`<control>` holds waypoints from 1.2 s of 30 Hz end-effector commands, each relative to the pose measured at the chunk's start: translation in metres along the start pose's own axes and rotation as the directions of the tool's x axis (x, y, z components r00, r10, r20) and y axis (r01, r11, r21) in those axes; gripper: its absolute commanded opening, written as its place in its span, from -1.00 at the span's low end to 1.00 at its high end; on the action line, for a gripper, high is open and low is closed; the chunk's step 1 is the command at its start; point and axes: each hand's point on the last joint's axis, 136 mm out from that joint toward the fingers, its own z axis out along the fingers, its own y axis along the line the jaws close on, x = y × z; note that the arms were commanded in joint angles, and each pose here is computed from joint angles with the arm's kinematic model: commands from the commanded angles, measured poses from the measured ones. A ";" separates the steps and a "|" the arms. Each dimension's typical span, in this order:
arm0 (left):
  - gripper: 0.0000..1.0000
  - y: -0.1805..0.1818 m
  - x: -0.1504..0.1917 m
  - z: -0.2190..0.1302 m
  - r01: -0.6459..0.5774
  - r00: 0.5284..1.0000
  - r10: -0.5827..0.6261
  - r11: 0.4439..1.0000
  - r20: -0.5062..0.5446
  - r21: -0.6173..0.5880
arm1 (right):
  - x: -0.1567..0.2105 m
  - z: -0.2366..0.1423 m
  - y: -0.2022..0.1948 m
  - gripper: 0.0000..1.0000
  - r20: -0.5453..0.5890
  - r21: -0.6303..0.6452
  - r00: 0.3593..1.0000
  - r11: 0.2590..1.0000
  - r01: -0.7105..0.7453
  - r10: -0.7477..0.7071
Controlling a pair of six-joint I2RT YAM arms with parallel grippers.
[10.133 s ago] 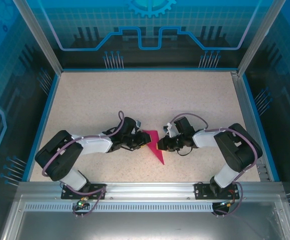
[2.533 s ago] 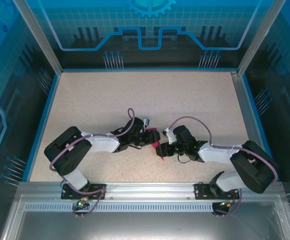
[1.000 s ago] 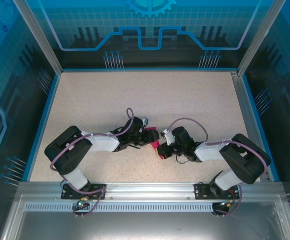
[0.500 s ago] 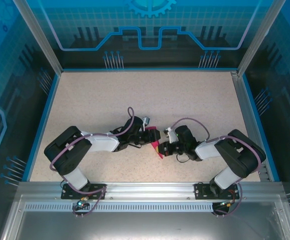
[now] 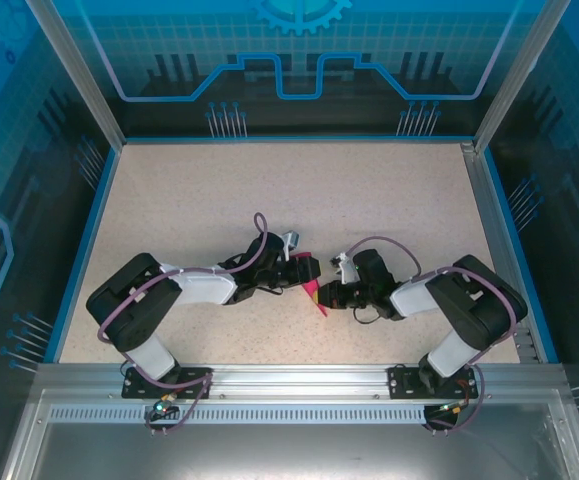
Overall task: Fold a paper plane with a square sheet of paper (pick it up from the middle)
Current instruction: Fold the wing for the fifth time at the center of the table.
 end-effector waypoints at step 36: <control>-0.02 0.055 0.018 0.038 0.012 0.996 -0.023 0.992 -0.084 -0.127 | 0.007 -0.020 -0.009 -0.64 -0.078 0.100 0.986 0.985 -0.140 0.148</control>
